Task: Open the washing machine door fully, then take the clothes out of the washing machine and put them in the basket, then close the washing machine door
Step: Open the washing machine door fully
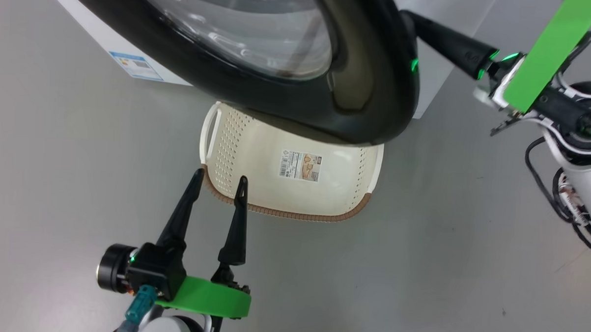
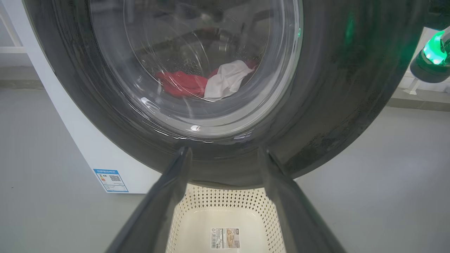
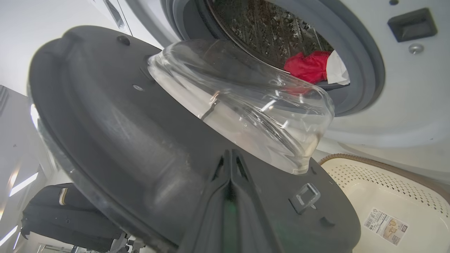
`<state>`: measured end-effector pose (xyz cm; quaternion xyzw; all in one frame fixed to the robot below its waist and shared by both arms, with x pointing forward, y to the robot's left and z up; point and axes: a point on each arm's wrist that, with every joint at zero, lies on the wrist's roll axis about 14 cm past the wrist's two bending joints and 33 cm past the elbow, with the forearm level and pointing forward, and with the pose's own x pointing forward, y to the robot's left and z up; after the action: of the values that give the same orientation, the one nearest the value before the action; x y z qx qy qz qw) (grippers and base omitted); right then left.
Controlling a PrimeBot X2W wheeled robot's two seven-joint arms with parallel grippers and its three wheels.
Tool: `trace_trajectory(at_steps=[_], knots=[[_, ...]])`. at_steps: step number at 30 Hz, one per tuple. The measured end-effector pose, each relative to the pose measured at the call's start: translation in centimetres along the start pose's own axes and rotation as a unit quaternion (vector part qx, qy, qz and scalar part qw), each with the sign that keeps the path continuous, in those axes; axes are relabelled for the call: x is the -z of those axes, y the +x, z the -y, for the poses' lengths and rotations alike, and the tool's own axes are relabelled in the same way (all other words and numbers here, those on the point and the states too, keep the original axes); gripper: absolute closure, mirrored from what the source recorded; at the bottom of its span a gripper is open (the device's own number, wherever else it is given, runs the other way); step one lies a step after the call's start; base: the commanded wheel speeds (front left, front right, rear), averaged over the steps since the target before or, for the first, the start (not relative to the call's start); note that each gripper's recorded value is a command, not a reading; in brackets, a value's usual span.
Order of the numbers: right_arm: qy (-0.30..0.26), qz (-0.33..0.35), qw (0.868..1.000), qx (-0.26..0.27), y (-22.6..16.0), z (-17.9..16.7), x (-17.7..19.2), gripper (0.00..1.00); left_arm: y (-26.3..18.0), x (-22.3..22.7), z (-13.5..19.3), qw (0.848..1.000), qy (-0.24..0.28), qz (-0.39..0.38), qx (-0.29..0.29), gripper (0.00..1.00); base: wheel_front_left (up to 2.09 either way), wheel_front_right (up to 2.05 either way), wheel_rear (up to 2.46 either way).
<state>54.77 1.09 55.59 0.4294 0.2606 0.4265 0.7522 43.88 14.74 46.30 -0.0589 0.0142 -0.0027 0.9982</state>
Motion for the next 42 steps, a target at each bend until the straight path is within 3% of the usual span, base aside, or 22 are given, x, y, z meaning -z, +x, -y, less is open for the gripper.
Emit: trace_trajectory(at_steps=[16, 17, 20, 23, 26, 28, 42], knots=[[-0.005, -0.005, 1.000, -0.009, -0.1, -1.3, 1.1, 1.00, -0.6, -0.8, -0.2, 1.000, -0.002, 0.009, -0.002, 0.00, 0.00, 0.00, 0.00], [-0.007, 0.000, 1.000, -0.006, -0.2, -1.2, 1.0, 0.96, -0.6, -0.9, -0.2, 1.000, -0.002, 0.010, -0.002, 0.00, 0.00, 0.00, 0.00], [-0.006, 0.018, 1.000, 0.006, -0.7, -0.6, 0.7, 0.65, -0.6, -1.0, -0.1, 1.000, -0.003, 0.012, 0.002, 0.00, 0.00, 0.00, 0.00], [-0.004, 0.031, 0.999, 0.017, -1.3, 0.0, 0.4, 0.51, -0.5, -1.1, 0.1, 1.000, -0.004, 0.014, 0.005, 0.00, 0.00, 0.00, 0.00], [0.001, 0.037, 0.999, 0.032, -2.1, 0.9, 0.8, 0.25, -0.4, -1.1, 0.4, 1.000, -0.003, 0.015, 0.015, 0.00, 0.00, 0.00, 0.00], [0.004, 0.041, 0.998, 0.042, -2.7, 1.3, 1.0, 0.00, -0.4, -1.2, 0.5, 1.000, -0.004, 0.015, 0.018, 0.00, 0.00, 0.00, 0.00], [0.042, 0.072, 0.990, 0.116, -8.4, 4.6, 4.8, 0.00, -1.4, -1.1, 0.8, 1.000, -0.009, 0.012, 0.022, 0.00, 0.00, 0.00, 0.00]])
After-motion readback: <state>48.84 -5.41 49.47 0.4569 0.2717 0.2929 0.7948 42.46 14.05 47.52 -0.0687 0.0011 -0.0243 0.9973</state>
